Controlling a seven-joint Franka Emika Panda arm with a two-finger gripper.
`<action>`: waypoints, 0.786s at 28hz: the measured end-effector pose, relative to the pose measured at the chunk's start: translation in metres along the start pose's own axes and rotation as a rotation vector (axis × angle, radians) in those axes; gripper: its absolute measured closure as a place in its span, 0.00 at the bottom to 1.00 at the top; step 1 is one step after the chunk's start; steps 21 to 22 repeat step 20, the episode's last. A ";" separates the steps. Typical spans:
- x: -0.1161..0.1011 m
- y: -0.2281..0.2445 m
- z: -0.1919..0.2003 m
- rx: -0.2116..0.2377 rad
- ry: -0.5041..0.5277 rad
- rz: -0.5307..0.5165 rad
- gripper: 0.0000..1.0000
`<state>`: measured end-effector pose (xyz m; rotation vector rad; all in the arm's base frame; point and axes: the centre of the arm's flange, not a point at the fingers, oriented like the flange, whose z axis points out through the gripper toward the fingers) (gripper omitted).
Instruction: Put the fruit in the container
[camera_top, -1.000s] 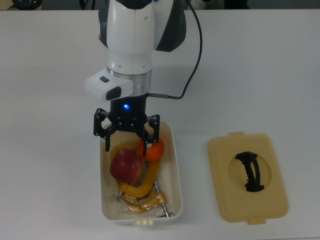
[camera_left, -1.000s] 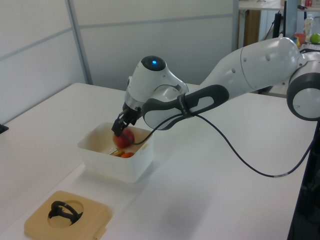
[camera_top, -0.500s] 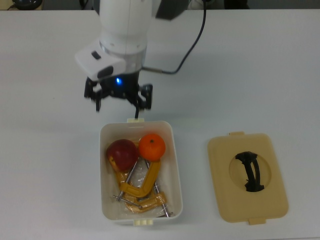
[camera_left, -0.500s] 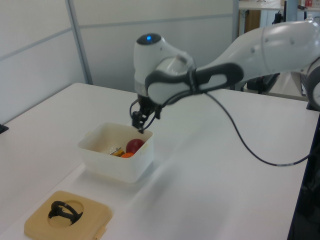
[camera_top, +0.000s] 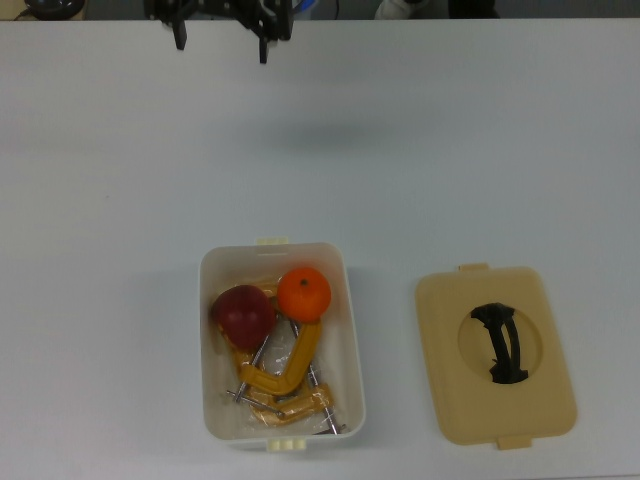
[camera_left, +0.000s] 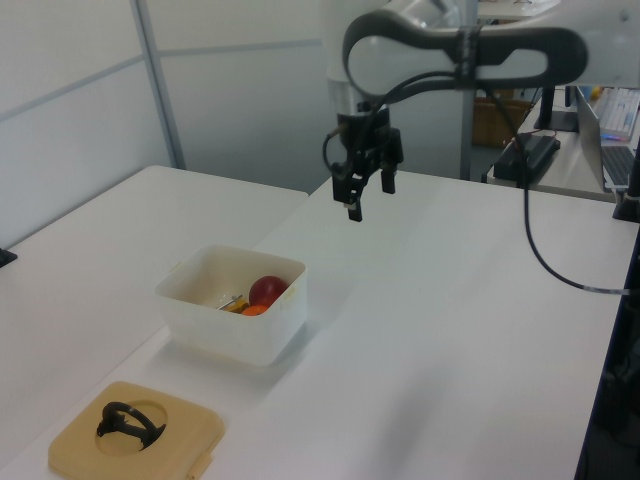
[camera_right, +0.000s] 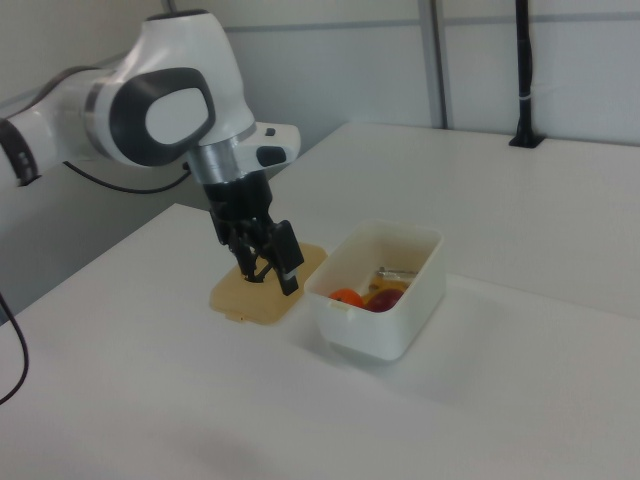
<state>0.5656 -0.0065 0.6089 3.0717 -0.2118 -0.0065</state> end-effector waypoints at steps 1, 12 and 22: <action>-0.003 0.000 -0.001 0.002 0.000 0.000 0.00; -0.006 0.000 0.009 0.005 0.004 -0.002 0.00; -0.006 0.000 0.009 0.005 0.004 -0.007 0.00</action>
